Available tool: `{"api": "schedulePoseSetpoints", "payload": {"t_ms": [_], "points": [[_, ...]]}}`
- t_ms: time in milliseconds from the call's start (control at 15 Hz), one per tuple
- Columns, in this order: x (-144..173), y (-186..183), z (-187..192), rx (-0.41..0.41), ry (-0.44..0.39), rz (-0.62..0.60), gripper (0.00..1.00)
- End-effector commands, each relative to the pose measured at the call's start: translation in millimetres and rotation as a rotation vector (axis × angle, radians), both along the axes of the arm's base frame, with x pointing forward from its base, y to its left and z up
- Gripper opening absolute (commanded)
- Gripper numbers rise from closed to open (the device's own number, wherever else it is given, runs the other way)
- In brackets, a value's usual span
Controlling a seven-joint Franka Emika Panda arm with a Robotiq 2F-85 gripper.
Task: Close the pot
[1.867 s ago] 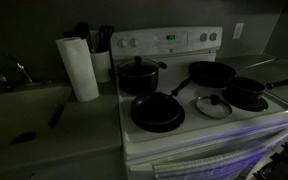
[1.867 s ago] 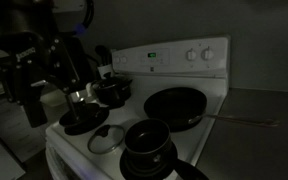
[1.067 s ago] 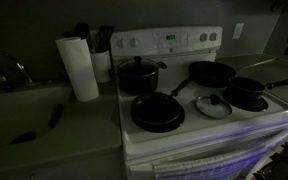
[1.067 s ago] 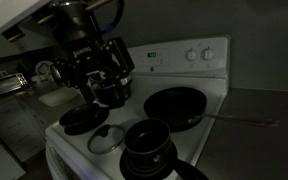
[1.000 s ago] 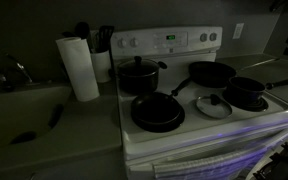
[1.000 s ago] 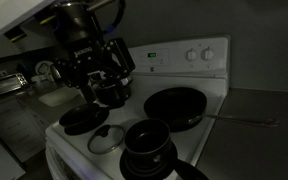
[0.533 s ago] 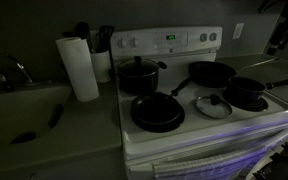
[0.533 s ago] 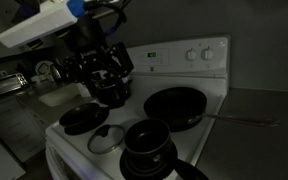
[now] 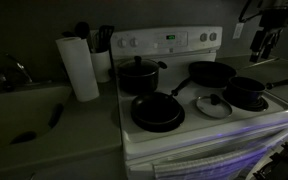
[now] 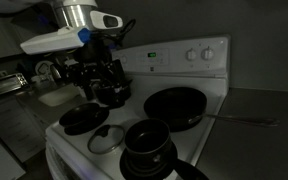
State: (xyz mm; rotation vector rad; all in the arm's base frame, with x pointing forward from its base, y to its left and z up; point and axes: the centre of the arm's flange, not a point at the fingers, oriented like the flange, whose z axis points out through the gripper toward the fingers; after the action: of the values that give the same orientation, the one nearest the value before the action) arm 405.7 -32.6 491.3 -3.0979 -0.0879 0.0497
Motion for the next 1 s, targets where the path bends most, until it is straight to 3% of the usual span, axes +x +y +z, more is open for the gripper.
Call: {"api": "schedulePoseSetpoints", "payload": {"t_ms": [0,467,933], "points": [[16,10,-2,-0.029,0.037,-0.149,1.00],[42,64,-40,-0.018,0.053,-0.309,1.00],[67,98,-84,0.014,0.032,-0.337,1.00]]}}
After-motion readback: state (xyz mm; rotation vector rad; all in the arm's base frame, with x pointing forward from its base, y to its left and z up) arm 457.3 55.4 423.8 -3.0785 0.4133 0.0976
